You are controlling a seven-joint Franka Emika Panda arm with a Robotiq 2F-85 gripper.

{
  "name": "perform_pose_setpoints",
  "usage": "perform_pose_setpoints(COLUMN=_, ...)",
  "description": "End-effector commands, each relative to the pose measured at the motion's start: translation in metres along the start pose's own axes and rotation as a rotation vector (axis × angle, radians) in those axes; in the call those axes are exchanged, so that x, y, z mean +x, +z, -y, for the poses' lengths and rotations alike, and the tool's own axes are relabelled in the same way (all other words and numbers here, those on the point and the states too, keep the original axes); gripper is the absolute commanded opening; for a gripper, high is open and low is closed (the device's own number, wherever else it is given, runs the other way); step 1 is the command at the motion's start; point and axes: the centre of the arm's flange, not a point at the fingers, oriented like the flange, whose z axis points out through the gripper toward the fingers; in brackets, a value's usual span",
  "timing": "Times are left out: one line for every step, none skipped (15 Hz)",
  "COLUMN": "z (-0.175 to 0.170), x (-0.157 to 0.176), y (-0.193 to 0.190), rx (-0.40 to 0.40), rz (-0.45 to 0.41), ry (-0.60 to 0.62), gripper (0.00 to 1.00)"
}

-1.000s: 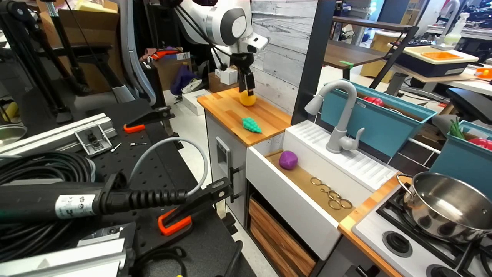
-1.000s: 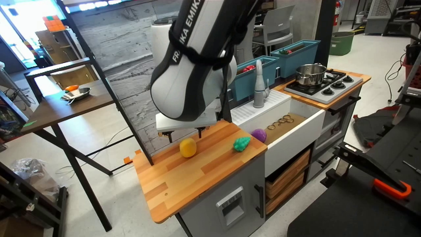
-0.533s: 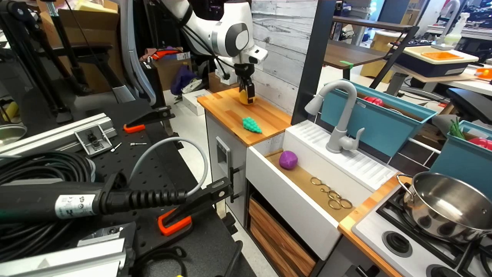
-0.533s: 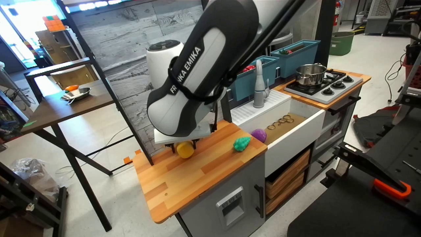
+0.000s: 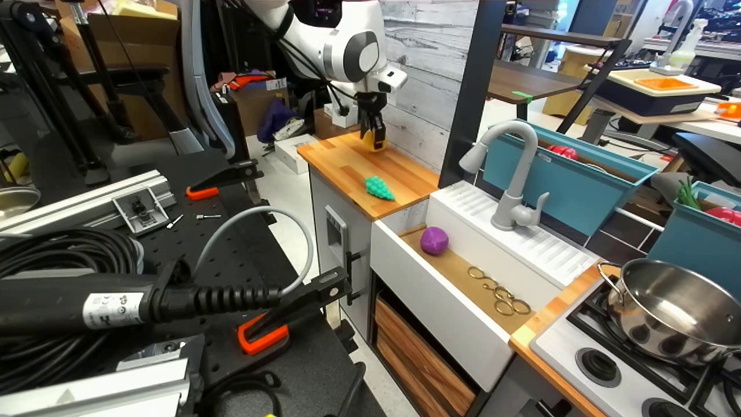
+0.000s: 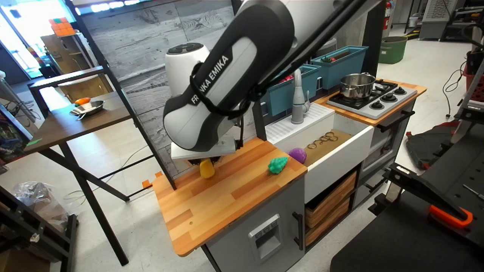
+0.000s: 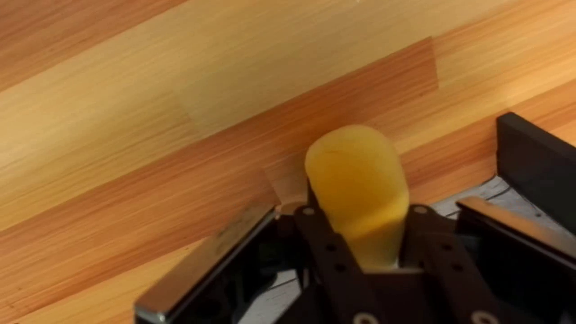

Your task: Move the yellow plushie closer to you

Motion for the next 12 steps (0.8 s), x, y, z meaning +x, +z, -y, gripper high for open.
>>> perform_pose_setpoints(z=-0.005, x=0.008, y=-0.024, rx=0.030, rz=0.076, ry=0.062, gripper=0.05)
perform_pose_setpoints(z=-0.010, x=0.005, y=-0.031, rx=0.033, rz=0.110, ry=0.078, gripper=0.05)
perform_pose_setpoints(z=-0.018, x=0.001, y=-0.036, rx=0.032, rz=0.148, ry=0.090, gripper=0.05)
perform_pose_setpoints(z=-0.024, x=-0.004, y=-0.039, rx=0.029, rz=0.181, ry=0.097, gripper=0.06)
perform_pose_setpoints(z=-0.029, x=-0.008, y=-0.041, rx=0.026, rz=0.207, ry=0.102, gripper=0.06)
perform_pose_setpoints(z=-0.035, x=-0.013, y=-0.043, rx=0.019, rz=0.231, ry=0.110, gripper=0.06)
perform_pose_setpoints(z=-0.039, x=-0.017, y=-0.045, rx=0.012, rz=0.256, ry=0.113, gripper=0.06)
perform_pose_setpoints(z=-0.044, x=-0.024, y=-0.046, rx=-0.002, rz=0.280, ry=0.111, gripper=0.06)
perform_pose_setpoints(z=-0.049, x=-0.030, y=-0.047, rx=-0.013, rz=0.297, ry=0.108, gripper=0.06)
perform_pose_setpoints(z=-0.053, x=-0.036, y=-0.048, rx=-0.021, rz=0.308, ry=0.106, gripper=0.06)
perform_pose_setpoints(z=-0.056, x=-0.041, y=-0.049, rx=-0.034, rz=0.318, ry=0.105, gripper=0.06)
perform_pose_setpoints(z=-0.061, x=-0.046, y=-0.050, rx=-0.053, rz=0.317, ry=0.105, gripper=0.06)
